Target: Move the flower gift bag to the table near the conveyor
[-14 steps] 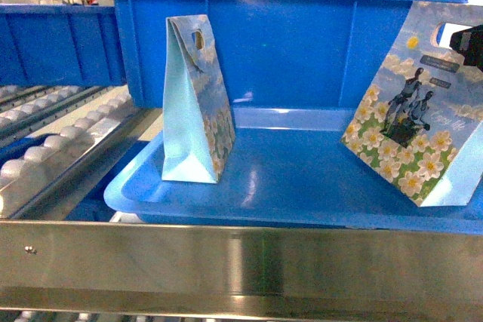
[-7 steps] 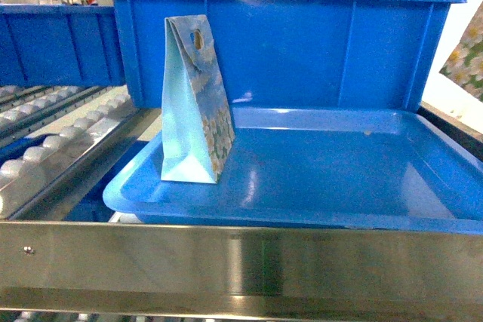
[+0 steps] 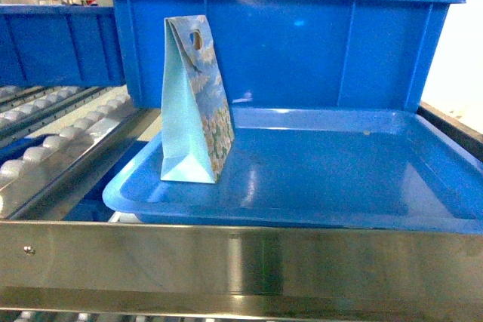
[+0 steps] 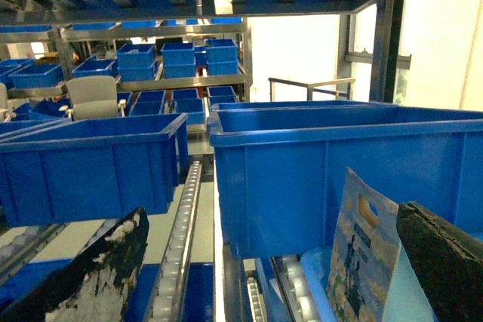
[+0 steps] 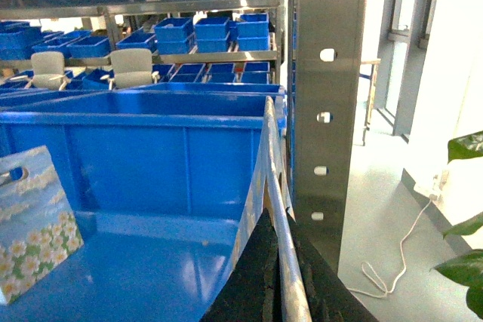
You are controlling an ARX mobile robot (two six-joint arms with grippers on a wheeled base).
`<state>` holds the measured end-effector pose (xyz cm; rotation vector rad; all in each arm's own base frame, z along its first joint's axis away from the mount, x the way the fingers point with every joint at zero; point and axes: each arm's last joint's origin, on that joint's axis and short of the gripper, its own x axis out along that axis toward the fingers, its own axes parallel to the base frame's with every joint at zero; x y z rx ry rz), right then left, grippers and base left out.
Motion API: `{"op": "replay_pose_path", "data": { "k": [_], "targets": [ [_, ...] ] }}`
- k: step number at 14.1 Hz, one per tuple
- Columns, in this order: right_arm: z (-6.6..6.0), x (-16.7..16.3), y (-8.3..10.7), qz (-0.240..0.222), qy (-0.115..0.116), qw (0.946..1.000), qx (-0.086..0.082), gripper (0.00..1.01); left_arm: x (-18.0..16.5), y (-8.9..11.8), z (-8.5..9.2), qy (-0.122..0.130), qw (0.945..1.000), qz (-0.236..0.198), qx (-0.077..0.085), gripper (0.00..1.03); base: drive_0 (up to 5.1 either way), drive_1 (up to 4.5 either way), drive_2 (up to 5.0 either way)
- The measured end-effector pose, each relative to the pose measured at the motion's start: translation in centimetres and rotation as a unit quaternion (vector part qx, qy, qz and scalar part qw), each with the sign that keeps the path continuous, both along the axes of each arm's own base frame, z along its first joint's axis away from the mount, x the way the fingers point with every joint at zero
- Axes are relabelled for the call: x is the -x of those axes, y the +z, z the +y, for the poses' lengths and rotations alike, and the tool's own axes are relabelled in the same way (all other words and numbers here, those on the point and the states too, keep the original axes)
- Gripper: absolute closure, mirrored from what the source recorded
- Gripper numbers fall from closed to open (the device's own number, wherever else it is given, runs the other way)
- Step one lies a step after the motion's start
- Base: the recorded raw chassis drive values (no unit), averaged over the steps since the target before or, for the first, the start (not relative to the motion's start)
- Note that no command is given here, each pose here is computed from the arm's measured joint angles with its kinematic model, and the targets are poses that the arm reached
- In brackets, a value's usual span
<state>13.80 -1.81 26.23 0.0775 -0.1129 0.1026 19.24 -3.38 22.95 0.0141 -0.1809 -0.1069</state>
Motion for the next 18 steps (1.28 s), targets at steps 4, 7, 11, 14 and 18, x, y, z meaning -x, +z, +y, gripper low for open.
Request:
{"op": "replay_pose_path", "data": {
  "k": [4, 7, 11, 14, 18],
  "targets": [
    [-0.7, 2.7, -2.3, 0.001, -0.022, 0.9997, 0.006, 0.99, 0.0, 0.0, 0.0, 0.000, 1.0000, 0.000, 0.000, 0.05, 0.0, 0.00, 0.0],
    [-0.7, 2.7, -2.3, 0.001, -0.022, 0.9997, 0.006, 0.99, -1.2, 0.4, -1.0, -0.007, 1.0000, 0.000, -0.002, 0.05, 0.0, 0.00, 0.0],
    [-0.7, 2.7, -2.3, 0.001, -0.022, 0.9997, 0.006, 0.99, -4.7, 2.8, -3.9, -0.036, 0.9992, -0.016, -0.003, 0.05, 0.0, 0.00, 0.0],
    [-0.7, 2.7, -2.3, 0.001, -0.022, 0.9997, 0.006, 0.99, -8.2, 2.0, -6.5, -0.047, 0.9987, 0.013, -0.014, 0.05, 0.0, 0.00, 0.0],
    [-0.7, 2.7, -2.3, 0.001, -0.022, 0.9997, 0.006, 0.99, -10.6, -1.0, -8.1, -0.058, 0.9951, 0.076, -0.025, 0.05, 0.0, 0.00, 0.0]
  ]
}}
